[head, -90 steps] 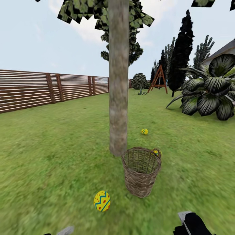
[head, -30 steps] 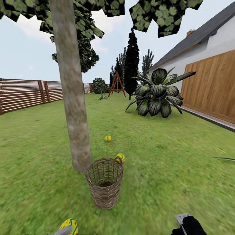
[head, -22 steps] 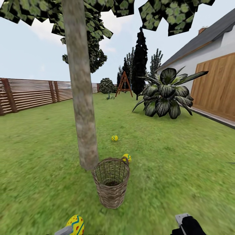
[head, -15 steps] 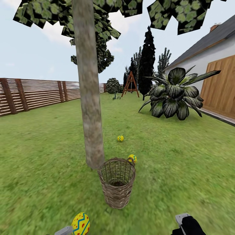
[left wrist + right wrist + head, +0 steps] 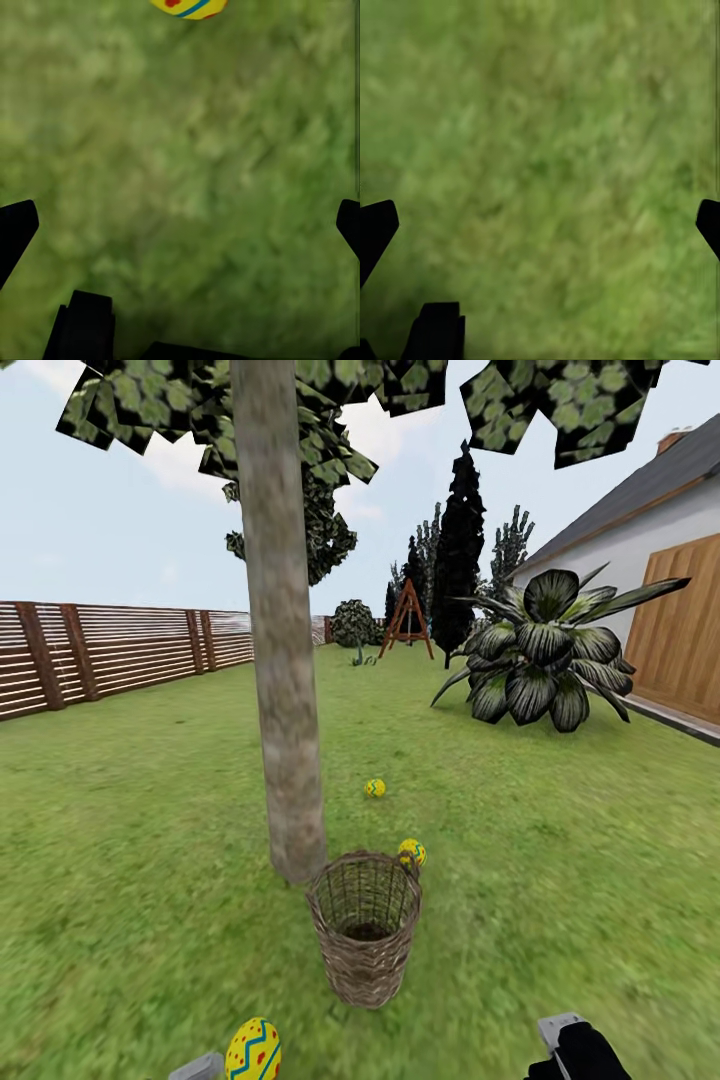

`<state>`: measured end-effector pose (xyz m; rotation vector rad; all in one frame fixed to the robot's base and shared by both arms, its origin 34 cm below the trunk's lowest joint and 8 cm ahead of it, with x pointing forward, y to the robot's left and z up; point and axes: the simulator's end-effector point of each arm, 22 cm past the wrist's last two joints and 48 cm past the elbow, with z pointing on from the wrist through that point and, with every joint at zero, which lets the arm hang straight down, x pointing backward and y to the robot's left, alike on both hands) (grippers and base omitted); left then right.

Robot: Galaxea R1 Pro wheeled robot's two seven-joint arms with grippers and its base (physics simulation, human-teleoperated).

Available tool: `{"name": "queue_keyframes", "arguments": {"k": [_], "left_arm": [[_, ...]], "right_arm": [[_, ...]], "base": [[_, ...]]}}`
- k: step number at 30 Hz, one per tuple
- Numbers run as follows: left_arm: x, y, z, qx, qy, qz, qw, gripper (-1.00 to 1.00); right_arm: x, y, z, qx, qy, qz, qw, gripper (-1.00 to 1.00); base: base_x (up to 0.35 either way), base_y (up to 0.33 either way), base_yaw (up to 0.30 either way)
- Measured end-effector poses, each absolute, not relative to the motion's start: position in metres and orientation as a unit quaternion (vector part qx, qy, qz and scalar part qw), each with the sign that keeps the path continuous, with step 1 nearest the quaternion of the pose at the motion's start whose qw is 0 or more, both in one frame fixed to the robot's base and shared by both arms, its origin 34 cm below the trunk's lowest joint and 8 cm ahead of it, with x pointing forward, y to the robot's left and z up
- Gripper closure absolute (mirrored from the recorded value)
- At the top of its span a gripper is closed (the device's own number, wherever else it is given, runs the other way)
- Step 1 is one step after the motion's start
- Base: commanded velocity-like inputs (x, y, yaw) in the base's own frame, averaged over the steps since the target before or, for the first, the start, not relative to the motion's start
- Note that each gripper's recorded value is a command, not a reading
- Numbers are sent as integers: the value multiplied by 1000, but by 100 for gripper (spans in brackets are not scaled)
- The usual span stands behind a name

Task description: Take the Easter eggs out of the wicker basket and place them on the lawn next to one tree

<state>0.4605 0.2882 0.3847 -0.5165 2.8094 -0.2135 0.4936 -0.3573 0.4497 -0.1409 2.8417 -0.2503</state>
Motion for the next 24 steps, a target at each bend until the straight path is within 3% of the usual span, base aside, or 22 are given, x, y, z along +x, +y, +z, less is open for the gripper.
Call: {"name": "queue_keyframes", "arguments": {"k": [5, 13, 24], "left_arm": [[461, 287, 394, -178, 972, -75, 136, -100], [402, 272, 379, -183, 978, -75, 65, -100], [371, 273, 385, -188, 979, -66, 46, -100]], "right_arm": [[491, -356, 456, -48, 986, -84, 136, -100], [456, -351, 434, -57, 991, -71, 99, -100], [440, -344, 434, -66, 991, -57, 97, -100]], "base": [[0, 0, 0], [0, 0, 0], [0, 0, 0]]}}
